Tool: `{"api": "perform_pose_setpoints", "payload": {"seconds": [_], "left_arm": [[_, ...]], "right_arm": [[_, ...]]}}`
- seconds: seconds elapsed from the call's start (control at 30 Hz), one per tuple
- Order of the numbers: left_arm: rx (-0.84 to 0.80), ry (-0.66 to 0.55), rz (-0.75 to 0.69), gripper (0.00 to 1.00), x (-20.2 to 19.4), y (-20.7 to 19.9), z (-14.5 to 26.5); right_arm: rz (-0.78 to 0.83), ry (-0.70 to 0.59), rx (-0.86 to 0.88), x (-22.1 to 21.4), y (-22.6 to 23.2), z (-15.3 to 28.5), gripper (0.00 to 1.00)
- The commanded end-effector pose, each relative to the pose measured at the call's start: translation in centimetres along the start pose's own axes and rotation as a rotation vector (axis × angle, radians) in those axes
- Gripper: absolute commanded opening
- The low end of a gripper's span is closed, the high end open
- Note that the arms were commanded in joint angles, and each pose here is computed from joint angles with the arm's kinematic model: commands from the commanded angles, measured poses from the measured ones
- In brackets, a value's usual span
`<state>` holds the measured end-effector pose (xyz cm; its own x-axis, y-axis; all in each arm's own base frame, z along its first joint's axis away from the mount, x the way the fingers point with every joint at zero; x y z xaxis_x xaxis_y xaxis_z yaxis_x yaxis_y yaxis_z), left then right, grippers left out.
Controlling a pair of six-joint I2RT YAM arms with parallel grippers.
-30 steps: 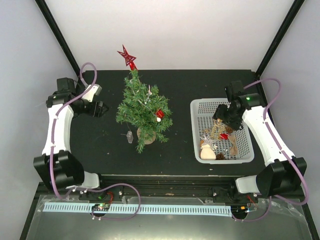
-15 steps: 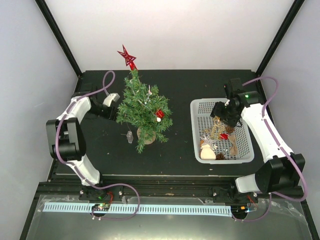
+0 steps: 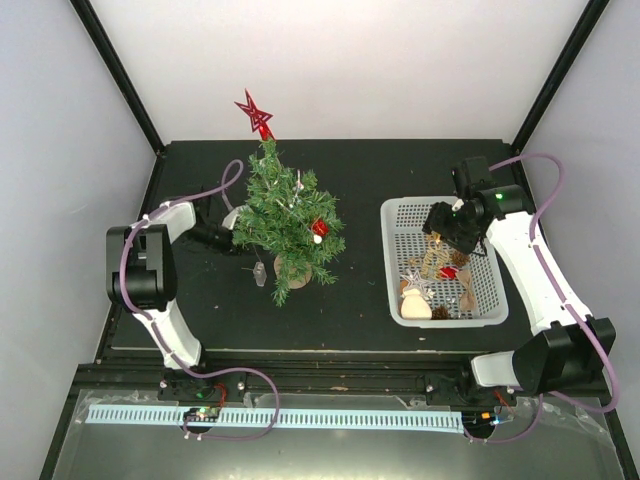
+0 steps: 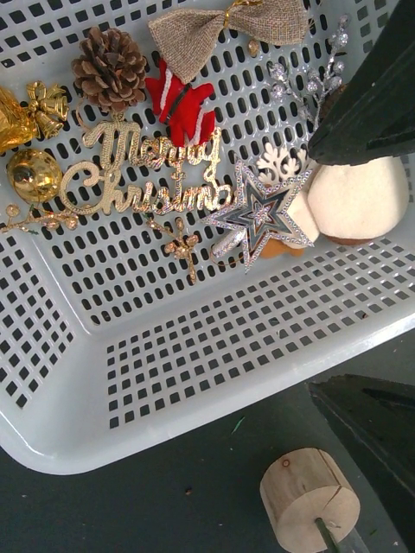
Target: Decorate the small christmas tree
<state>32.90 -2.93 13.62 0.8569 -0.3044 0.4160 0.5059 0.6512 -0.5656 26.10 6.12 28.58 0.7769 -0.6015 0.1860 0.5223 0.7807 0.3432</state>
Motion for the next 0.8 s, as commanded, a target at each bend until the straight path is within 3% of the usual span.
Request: {"api": "perform_pose_setpoints", "payload": {"seconds": [0.0, 0.47, 0.77], "left_arm": [[-0.084, 0.023, -0.001, 0.71, -1.0, -1.3, -1.5], [-0.196, 0.117, 0.001, 0.7, -2.1, -3.0, -4.7], [-0.271, 0.156, 0.017, 0.55, -2.2, -3.5, -5.6]], "right_arm": [[0.005, -0.017, 0.031, -0.1, 0.2, 0.8, 0.68], [0.004, -0.031, 0.042, -0.6, -0.2, 1.6, 0.67], [-0.023, -0.043, 0.045, -1.5, -1.3, 1.9, 0.66]]}}
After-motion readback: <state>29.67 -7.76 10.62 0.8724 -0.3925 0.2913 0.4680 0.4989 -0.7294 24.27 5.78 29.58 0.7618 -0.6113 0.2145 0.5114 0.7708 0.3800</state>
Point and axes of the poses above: each gripper's point midway between its finger pads, its own z axis back along the fingers, its own y axis along the line the jaws close on, x = y × z, the point moved 9 cm from there along z, back along the fingers, and after that the axes turned 11 degrees about -z, right-handed, at the moved point
